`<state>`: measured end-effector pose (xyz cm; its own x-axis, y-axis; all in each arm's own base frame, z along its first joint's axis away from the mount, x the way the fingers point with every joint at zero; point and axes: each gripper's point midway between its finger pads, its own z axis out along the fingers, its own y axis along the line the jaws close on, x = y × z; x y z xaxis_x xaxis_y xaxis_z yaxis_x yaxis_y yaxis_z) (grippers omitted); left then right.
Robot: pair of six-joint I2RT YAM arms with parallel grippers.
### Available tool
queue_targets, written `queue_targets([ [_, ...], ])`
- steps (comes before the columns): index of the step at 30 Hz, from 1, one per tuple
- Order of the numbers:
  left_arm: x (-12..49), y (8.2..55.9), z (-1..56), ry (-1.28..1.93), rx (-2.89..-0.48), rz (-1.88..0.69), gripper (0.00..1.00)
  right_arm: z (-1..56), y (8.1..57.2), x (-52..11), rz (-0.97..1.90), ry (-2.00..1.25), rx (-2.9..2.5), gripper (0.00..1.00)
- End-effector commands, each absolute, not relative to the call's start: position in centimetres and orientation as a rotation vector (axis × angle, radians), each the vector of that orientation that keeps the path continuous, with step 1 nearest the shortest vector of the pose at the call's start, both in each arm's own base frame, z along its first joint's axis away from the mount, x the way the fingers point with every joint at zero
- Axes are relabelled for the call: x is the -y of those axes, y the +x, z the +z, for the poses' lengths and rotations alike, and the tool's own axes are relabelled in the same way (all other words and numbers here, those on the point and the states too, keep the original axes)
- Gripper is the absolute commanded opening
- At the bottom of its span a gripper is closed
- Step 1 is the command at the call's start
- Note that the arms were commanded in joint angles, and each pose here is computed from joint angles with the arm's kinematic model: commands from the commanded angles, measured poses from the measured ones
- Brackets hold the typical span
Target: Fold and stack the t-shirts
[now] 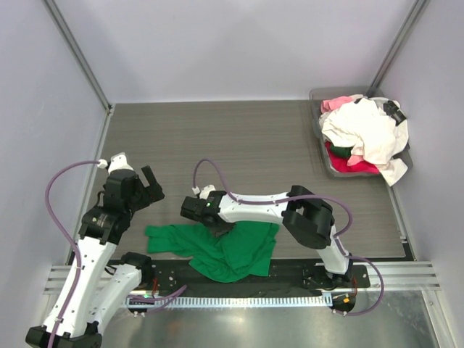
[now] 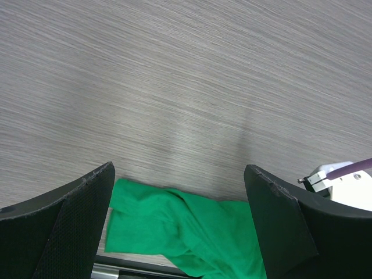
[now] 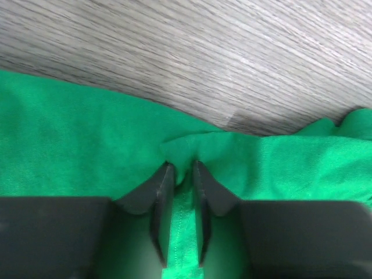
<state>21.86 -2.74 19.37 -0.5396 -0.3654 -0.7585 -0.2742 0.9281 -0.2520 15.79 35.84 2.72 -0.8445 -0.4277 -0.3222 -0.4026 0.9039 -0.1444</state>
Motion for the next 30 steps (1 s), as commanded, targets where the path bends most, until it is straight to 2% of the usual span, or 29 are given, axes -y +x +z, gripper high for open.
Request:
queue_targets([
  [1,2.6,22.0,20.4,-0.462,-2.138,-0.132,0.93,3.5,16.3,-35.6,-0.141,-0.590,-2.680,0.19],
  [8,2.6,22.0,20.3,-0.465,-2.141,-0.128,0.93,7.5,17.6,-35.1,-0.157,-0.572,-2.608,0.02],
  [16,2.2,21.9,20.3,-0.484,-2.135,-0.108,0.93,18.7,23.3,-29.8,-0.090,-0.364,-2.492,0.01],
  [20,2.1,21.9,20.3,-0.492,-2.138,-0.101,0.93,24.7,27.0,-25.1,-0.034,-0.209,-2.428,0.01],
  [25,2.0,22.0,20.0,-0.504,-2.148,-0.092,0.93,28.9,30.4,-16.0,-0.130,0.046,-2.344,0.01],
  [30,2.4,22.0,19.3,-0.544,-2.171,-0.116,0.89,27.6,30.5,-8.6,-0.330,0.232,-2.322,0.01],
])
